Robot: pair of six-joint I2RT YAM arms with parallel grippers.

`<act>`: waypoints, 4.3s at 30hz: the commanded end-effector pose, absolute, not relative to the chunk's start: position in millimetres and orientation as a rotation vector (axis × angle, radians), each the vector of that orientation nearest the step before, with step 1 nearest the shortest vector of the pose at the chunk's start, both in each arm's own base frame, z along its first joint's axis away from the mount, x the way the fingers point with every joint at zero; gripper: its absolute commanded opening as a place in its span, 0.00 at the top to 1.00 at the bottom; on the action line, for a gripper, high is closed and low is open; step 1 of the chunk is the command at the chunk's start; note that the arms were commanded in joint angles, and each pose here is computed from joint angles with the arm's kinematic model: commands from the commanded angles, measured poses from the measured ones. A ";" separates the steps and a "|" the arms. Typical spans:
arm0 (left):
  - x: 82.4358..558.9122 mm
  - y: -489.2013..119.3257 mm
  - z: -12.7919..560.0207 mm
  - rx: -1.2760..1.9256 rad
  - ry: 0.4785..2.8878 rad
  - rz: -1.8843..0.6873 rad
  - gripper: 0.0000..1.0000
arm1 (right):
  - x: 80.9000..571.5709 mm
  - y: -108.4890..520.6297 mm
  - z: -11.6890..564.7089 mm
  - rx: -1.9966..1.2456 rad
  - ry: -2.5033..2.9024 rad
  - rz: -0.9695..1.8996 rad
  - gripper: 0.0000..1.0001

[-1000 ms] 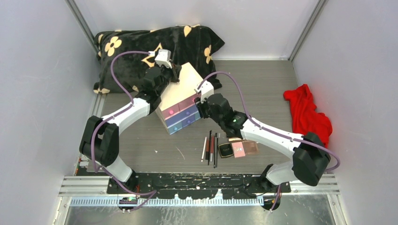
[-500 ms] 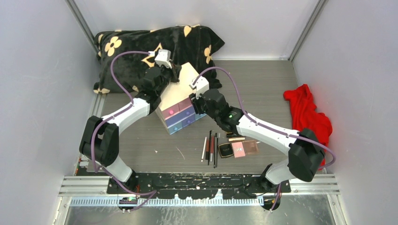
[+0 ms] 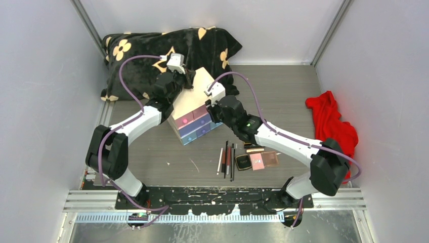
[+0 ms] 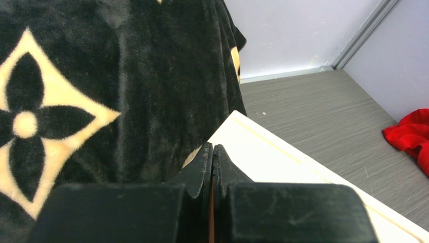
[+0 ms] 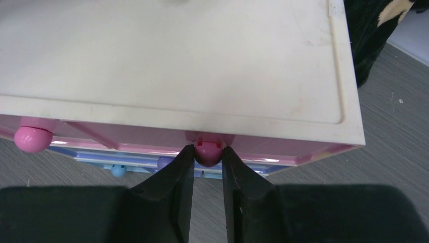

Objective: Organize the makeup
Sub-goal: Open the drawer in the storage box.

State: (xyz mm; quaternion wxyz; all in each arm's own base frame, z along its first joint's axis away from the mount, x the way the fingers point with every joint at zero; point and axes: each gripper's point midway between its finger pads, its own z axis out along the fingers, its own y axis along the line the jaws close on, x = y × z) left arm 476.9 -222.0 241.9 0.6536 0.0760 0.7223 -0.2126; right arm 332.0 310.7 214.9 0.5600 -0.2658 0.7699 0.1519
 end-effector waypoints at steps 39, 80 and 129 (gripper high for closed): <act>407.0 -160.1 19.5 0.106 2.389 -0.262 1.00 | 299.5 272.1 215.1 -0.598 1.838 0.391 0.97; 405.5 -160.4 23.4 0.128 2.378 -0.261 1.00 | 265.3 215.4 195.9 -0.537 1.886 0.308 0.80; 403.6 -166.5 62.4 0.240 2.282 -0.247 0.63 | 272.8 262.4 240.3 -0.668 1.802 0.457 0.61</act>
